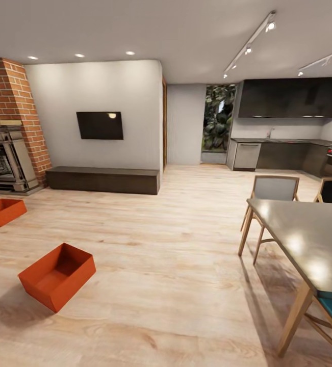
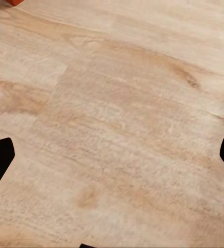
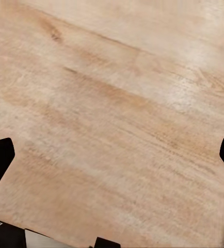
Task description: Move the two storage containers from the living room to the garage. In the garage, place one container on the floor and stack the other container on top of it (either order is fine).
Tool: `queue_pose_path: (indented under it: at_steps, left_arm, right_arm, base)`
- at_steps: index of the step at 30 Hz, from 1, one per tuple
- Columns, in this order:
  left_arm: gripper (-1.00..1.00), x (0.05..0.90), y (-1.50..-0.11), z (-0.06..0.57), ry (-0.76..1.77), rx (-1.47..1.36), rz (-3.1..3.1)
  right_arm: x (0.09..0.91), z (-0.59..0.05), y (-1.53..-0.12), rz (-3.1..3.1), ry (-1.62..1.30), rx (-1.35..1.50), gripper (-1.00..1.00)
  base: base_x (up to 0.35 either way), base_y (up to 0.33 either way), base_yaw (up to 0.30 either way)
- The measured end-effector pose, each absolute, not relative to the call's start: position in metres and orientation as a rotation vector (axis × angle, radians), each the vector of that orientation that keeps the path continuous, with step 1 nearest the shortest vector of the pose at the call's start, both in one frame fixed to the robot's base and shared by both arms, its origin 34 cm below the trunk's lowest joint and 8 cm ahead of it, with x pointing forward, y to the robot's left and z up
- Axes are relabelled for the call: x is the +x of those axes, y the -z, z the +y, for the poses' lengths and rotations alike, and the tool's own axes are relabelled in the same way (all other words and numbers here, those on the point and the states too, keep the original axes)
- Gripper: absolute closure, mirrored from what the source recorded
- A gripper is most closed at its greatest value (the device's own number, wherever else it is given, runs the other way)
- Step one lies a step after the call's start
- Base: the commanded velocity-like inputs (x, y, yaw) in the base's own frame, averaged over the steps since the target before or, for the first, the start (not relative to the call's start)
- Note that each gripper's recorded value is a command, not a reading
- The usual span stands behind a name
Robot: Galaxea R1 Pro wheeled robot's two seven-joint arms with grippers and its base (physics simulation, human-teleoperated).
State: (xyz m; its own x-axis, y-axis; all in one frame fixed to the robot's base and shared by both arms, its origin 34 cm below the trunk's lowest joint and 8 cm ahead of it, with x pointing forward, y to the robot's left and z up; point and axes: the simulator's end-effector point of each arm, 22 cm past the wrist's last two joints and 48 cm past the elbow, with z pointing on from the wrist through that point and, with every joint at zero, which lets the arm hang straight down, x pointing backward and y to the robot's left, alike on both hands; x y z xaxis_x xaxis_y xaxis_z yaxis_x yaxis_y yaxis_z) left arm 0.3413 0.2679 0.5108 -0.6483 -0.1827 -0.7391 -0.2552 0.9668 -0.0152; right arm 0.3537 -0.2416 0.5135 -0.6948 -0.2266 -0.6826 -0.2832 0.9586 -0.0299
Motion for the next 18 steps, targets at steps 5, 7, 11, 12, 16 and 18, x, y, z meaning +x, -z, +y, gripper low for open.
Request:
queue_pose_path:
  at_steps: [5,7,11,12,16,18]
  left_arm:
    - [-1.0,0.3412,-0.5108,0.2679,-0.114,-0.305,2.292]
    - [-1.0,0.3412,-0.5108,0.268,-0.115,-0.305,2.292]
    - [-1.0,0.341,-0.5107,0.2679,-0.114,-0.305,2.293]
    - [-1.0,0.3411,-0.5107,0.268,-0.115,-0.305,2.293]
    - [-1.0,0.3413,-0.5108,0.2678,-0.114,-0.305,2.292]
    - [-1.0,0.3412,-0.5108,0.2679,-0.114,-0.305,2.292]
  right_arm:
    - [0.3537,-0.2417,-0.5135,2.365,-0.1,-0.356,-1.0]
    - [0.3538,-0.2417,-0.5136,2.365,-0.1,-0.355,-1.0]
    - [0.3539,-0.2417,-0.5137,2.364,-0.1,-0.355,-1.0]
    - [0.354,-0.2419,-0.5137,2.364,-0.1,-0.352,-1.0]
    - [0.354,-0.2425,-0.5136,2.366,-0.099,-0.347,-1.0]
    - [0.3539,-0.2425,-0.5136,2.366,-0.099,-0.347,-1.0]
  base:
    - [0.325,-0.098,0.0]
    - [0.325,-0.099,0.0]
    - [0.325,-0.099,0.0]
    - [0.325,-0.099,0.0]
    - [0.325,-0.099,0.0]
    - [0.325,-0.099,0.0]
